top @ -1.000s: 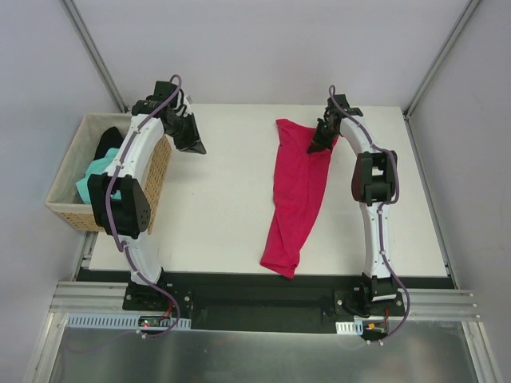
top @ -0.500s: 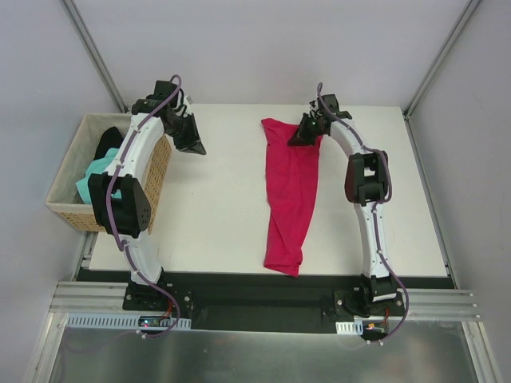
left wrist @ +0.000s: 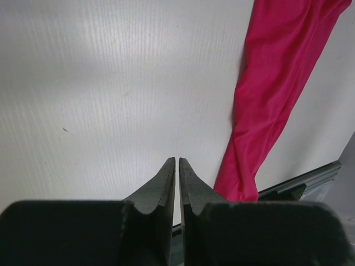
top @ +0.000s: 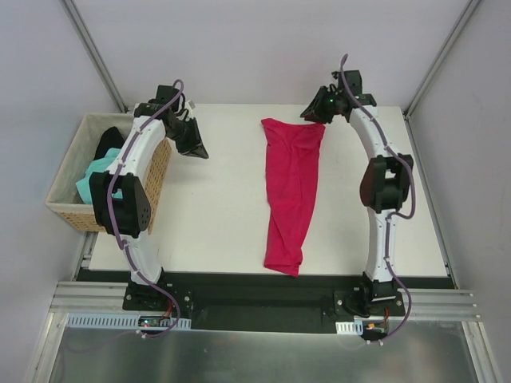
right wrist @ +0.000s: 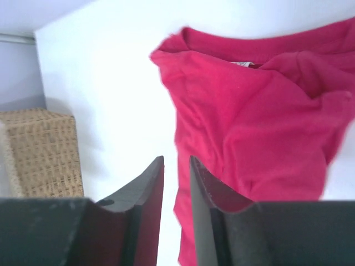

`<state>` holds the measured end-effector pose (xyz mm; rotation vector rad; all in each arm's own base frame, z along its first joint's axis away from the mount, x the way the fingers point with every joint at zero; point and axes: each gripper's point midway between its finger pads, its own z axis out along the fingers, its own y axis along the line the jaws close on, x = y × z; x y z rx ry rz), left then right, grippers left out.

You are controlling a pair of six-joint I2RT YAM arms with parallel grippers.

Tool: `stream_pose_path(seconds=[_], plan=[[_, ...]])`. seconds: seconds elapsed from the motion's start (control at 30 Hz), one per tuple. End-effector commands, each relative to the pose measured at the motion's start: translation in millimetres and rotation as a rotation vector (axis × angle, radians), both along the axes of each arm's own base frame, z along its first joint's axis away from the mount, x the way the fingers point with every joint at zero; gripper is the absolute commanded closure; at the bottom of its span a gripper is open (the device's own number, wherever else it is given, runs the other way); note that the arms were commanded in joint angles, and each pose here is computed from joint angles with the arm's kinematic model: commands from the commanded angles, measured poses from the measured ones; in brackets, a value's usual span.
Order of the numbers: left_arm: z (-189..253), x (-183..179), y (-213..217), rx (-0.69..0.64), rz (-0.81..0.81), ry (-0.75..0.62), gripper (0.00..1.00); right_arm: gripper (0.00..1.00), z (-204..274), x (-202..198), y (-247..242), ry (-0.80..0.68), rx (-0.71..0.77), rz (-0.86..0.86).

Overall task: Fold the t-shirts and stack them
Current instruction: Rotate the tshirt 90 degrees

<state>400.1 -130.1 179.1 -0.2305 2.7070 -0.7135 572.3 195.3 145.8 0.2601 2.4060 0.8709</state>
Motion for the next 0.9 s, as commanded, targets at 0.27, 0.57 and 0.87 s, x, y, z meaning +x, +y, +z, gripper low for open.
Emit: stream_pose_path(seconds=[0.27, 0.57, 0.87], plan=[[-1.5, -14.1, -40.5, -0.11, -0.11, -0.044, 0.95, 0.97, 40.6, -94.1, -9.6, 0.013, -0.136, -0.029], [-12.6, -39.3, -82.2, -0.114, -0.185, -0.037, 0.93, 0.83, -10.6, -155.2, 3.4, 0.185, -0.239, 0.05], [-47.2, -80.1, -101.1, -0.09, -0.208, 0.039, 0.93, 0.75, -32.8, -178.8, 8.7, 0.263, -0.289, 0.101]])
